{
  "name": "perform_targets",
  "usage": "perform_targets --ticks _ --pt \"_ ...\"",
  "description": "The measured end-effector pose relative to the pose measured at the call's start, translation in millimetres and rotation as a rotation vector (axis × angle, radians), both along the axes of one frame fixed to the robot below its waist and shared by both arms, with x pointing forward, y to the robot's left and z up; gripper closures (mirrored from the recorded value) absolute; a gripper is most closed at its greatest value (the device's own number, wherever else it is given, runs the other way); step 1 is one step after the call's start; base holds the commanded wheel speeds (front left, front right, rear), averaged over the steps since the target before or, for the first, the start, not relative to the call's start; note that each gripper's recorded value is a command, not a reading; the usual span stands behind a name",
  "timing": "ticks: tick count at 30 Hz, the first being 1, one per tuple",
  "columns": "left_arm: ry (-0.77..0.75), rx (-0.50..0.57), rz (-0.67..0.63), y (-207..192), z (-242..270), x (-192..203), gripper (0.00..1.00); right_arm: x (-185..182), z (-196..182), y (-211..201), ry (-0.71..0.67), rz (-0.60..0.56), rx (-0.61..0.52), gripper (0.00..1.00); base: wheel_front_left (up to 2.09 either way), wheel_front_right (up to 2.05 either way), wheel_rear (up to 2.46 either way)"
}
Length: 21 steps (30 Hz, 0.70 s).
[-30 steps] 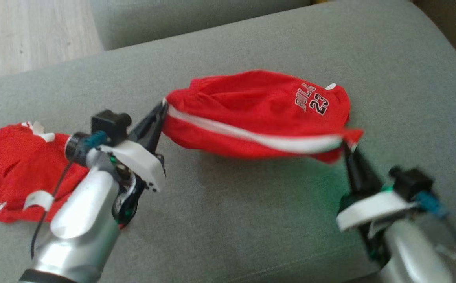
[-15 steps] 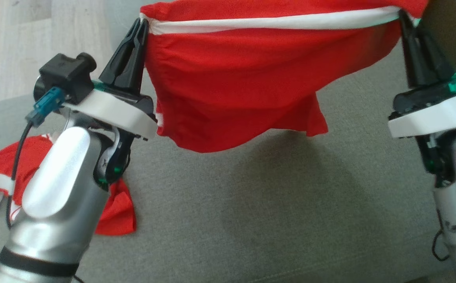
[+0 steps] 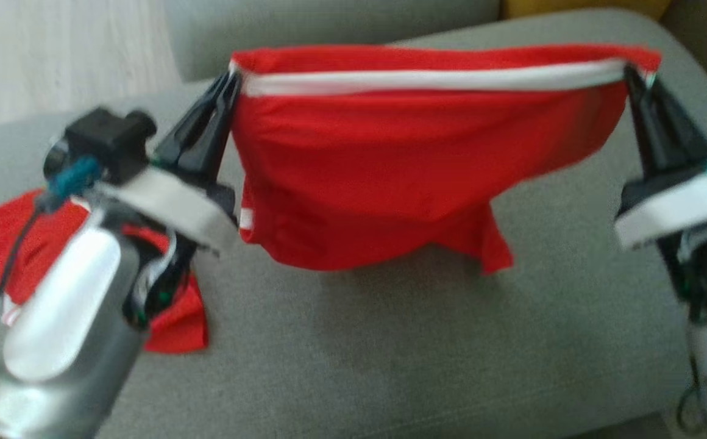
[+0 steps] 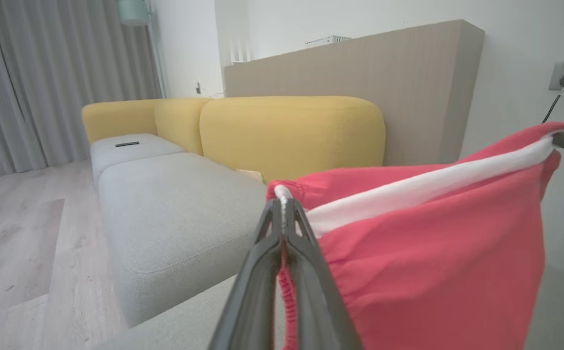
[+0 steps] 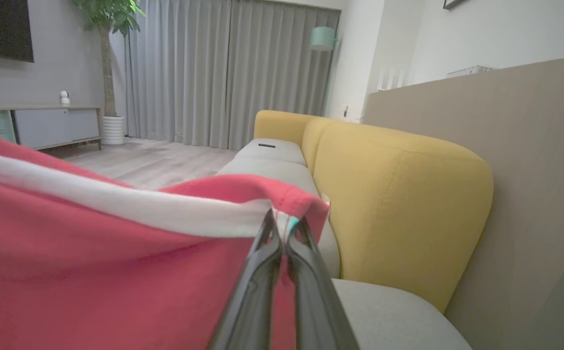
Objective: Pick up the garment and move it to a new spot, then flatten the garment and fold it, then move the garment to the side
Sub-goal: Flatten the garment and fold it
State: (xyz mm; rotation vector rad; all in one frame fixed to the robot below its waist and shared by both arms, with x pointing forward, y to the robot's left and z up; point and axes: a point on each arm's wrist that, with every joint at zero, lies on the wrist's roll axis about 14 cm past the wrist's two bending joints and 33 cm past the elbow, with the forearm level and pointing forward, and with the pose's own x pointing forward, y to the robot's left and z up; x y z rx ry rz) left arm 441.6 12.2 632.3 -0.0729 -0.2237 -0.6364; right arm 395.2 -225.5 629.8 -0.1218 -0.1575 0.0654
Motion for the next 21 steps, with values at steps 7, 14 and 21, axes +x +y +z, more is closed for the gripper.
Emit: perform_targets --ticks 7,14,21 --pt "-0.044 0.098 -0.057 -18.7 2.3 71.1 1.00 83.5 4.2 -11.2 0.055 -0.001 0.021 1.00 0.00 0.00 0.00" --pt "-0.150 0.069 -0.040 -38.1 23.7 164.8 1.00 186.4 33.5 -30.8 -0.020 -0.039 -0.016 1.00 0.00 0.00 0.00" --pt "-0.204 -0.027 -0.010 -41.6 37.8 197.5 1.00 220.4 44.0 -48.4 -0.148 -0.094 -0.013 1.00 0.00 0.00 0.00"
